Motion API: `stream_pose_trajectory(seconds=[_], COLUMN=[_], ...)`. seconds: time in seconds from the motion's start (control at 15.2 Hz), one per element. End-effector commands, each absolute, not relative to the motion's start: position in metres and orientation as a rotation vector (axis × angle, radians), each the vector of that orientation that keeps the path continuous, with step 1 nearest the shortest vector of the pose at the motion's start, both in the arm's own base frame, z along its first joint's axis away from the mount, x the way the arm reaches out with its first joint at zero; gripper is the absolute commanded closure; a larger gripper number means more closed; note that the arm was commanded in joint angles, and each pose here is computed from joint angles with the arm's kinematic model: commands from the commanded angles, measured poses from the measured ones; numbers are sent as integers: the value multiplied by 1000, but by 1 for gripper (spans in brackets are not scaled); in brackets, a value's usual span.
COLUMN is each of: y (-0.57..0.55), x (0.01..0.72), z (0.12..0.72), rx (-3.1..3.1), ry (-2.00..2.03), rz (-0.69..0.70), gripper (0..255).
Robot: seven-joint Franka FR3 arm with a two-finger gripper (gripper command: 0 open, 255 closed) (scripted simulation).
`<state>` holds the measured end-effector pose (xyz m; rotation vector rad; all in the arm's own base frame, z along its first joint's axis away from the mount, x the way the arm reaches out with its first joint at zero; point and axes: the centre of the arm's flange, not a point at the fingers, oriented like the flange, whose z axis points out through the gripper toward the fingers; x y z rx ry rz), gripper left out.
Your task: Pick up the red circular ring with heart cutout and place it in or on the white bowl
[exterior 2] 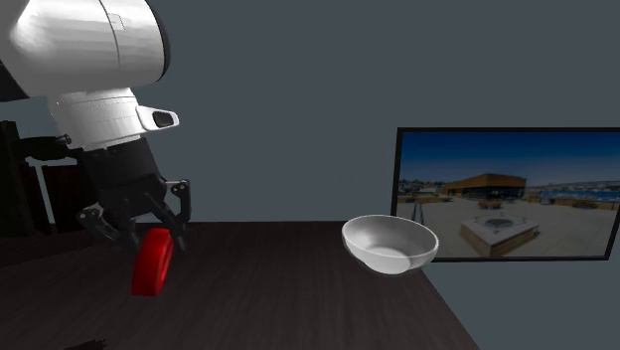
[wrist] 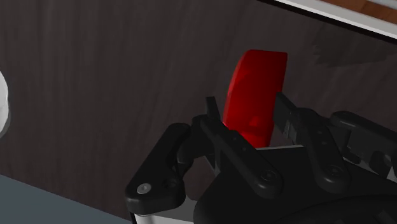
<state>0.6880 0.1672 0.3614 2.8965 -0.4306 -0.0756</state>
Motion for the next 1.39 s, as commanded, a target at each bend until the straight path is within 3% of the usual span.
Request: stream_pose_trajectory(seconds=[0.0, 0.92, 1.32], y=[167, 167, 91], x=[689, 689, 667], z=[372, 445, 448], rx=[2896, 2896, 2896], ry=[-431, -431, -431], rz=[-76, -76, -76], gripper=[255, 255, 255])
